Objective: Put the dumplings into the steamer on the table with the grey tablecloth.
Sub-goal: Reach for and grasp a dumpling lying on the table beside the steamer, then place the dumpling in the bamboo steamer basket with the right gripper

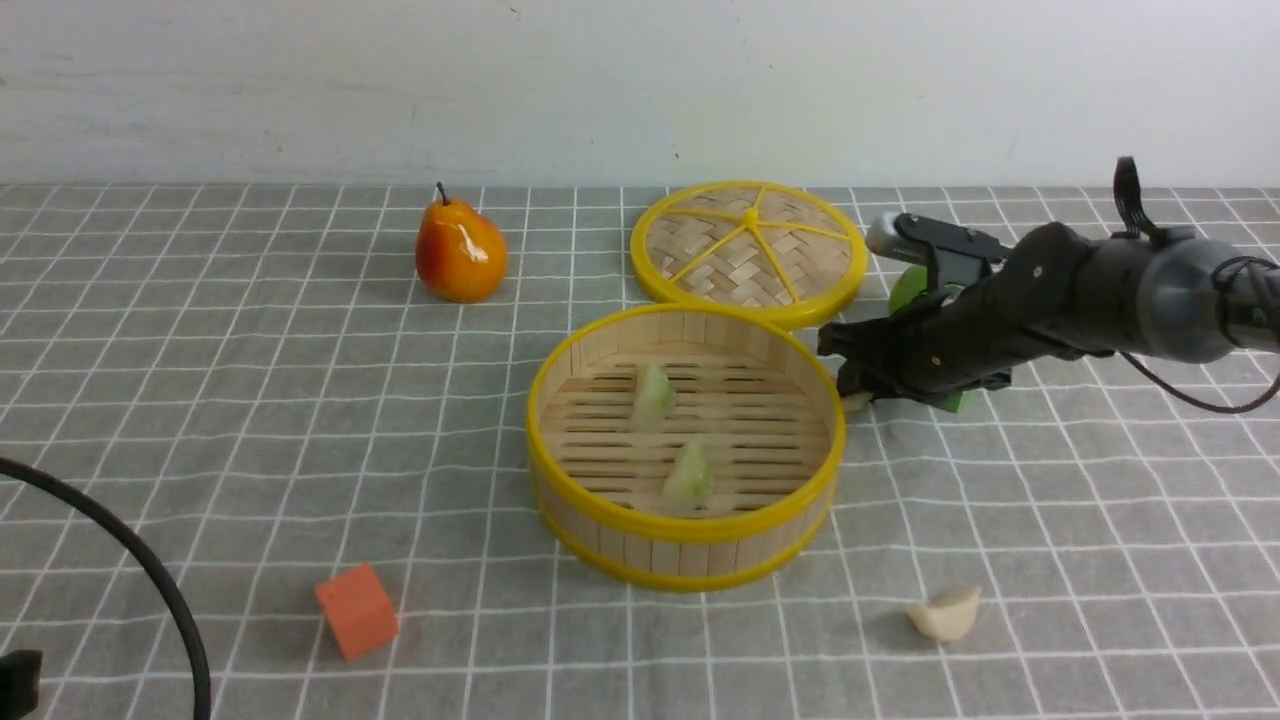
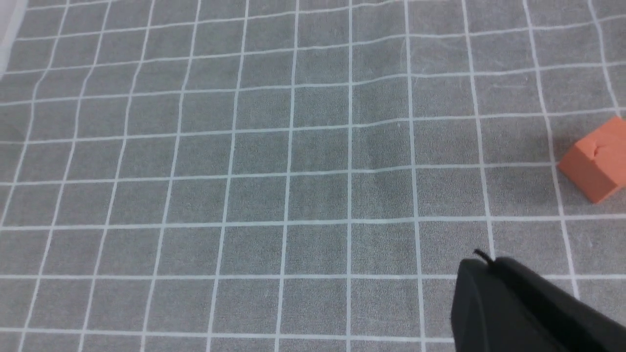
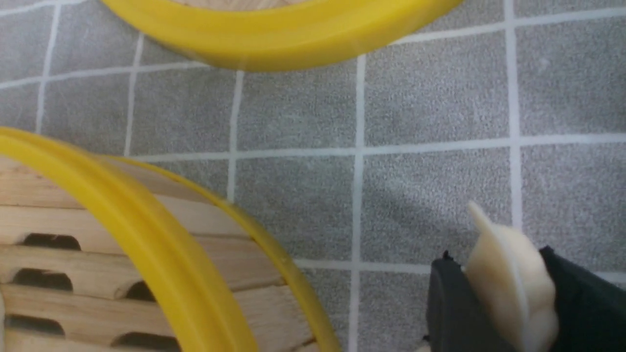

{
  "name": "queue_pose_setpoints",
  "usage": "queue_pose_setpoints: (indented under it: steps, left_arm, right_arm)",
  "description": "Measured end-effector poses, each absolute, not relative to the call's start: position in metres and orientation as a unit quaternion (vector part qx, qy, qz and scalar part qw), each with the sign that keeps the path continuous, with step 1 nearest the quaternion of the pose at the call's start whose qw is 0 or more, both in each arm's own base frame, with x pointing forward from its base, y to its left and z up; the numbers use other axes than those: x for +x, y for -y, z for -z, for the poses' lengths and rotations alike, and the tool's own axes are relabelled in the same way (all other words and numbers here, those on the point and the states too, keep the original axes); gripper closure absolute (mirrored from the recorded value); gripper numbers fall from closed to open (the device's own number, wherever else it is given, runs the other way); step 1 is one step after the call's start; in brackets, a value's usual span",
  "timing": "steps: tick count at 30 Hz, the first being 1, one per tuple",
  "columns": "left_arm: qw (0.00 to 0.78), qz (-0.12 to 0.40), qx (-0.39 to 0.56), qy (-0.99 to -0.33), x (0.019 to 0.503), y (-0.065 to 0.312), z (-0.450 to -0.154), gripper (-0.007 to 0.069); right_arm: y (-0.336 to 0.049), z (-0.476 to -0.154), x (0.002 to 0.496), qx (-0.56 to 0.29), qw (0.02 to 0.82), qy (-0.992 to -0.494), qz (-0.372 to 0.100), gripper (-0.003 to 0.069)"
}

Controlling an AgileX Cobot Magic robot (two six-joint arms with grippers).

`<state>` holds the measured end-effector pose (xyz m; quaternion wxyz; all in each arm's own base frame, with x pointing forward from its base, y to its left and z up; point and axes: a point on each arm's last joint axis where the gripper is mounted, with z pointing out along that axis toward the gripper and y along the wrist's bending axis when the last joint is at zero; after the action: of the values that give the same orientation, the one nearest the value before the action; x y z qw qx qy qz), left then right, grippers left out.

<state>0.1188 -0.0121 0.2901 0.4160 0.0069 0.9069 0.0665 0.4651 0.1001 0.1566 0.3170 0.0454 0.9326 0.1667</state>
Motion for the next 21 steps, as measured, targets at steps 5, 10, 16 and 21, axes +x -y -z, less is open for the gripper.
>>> queue_pose_setpoints:
  steps: [5,10,16,21]
  left_arm:
    - [0.424,-0.062,0.010,-0.904,0.120,0.013,-0.291,0.0639]
    - [0.449,-0.039,0.014,-0.893,0.123,0.017,-0.290,0.0639]
    - [0.476,-0.004,0.031,-0.879,0.127,0.025,-0.277,0.0639]
    - [0.481,0.003,0.035,-0.876,0.127,0.026,-0.275,0.0639]
  right_arm:
    - [-0.099,-0.193,0.455,-0.010,0.335,-0.928,-0.160,0.0452]
    - [-0.116,-0.257,0.432,-0.091,0.376,-0.906,-0.173,0.0455]
    - [-0.164,-0.243,0.418,-0.158,0.335,-0.907,-0.201,0.0455]
    - [-0.169,-0.198,0.428,-0.150,0.303,-0.921,-0.191,0.0430]
